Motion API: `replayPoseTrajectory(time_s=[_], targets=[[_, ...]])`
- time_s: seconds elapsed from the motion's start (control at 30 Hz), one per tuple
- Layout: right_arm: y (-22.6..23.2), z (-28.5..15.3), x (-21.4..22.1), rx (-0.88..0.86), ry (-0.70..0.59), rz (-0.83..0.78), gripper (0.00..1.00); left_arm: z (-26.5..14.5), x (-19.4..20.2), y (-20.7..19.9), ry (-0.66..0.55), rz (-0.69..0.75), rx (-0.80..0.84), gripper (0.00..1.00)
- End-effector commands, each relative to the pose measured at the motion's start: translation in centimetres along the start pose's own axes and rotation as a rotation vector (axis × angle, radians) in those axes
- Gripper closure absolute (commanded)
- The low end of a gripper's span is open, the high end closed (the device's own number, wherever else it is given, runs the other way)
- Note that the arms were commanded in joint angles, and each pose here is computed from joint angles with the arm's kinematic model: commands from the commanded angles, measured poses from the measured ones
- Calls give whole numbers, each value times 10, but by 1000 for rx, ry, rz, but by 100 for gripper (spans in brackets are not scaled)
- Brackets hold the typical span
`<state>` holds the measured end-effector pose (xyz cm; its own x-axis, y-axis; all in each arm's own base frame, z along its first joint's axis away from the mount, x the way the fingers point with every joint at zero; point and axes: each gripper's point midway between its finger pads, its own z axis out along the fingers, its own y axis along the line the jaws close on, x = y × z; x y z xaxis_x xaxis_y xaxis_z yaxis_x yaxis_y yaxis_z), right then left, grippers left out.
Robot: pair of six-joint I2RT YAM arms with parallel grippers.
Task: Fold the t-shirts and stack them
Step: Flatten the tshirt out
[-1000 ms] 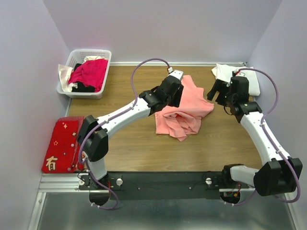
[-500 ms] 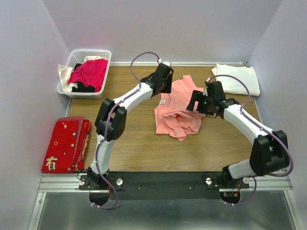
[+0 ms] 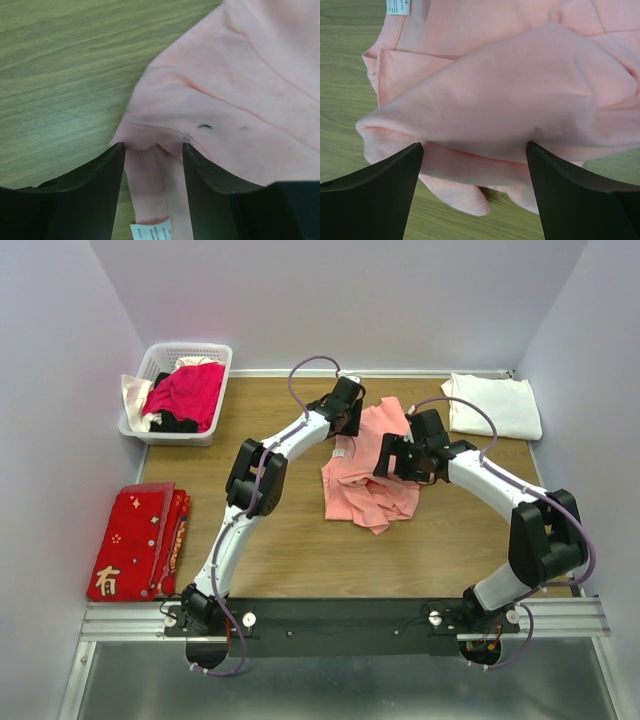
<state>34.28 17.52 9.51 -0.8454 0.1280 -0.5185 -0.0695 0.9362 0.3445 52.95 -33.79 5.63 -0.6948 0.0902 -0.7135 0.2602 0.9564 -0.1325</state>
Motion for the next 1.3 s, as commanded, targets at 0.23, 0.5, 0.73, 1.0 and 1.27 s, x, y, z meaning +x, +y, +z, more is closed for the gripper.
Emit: replayPoseTrajectory(time_s=[0.23, 0.5, 0.73, 1.0, 1.27], targets=[[5, 12, 17, -17, 63, -19, 17, 31, 34, 37, 120, -9, -118, 66], [-9, 10, 18, 60, 66, -26, 72, 29, 45, 73, 168, -46, -179, 100], [-32, -8, -13, 230, -52, -32, 99, -5, 10, 137, 98, -169, -318, 100], [-47, -22, -38, 350, -136, -46, 99, -52, -13, 190, 37, -229, -393, 100], [17, 8, -47, 75, -48, -93, 57, -59, 27, 166, 139, -221, -244, 100]])
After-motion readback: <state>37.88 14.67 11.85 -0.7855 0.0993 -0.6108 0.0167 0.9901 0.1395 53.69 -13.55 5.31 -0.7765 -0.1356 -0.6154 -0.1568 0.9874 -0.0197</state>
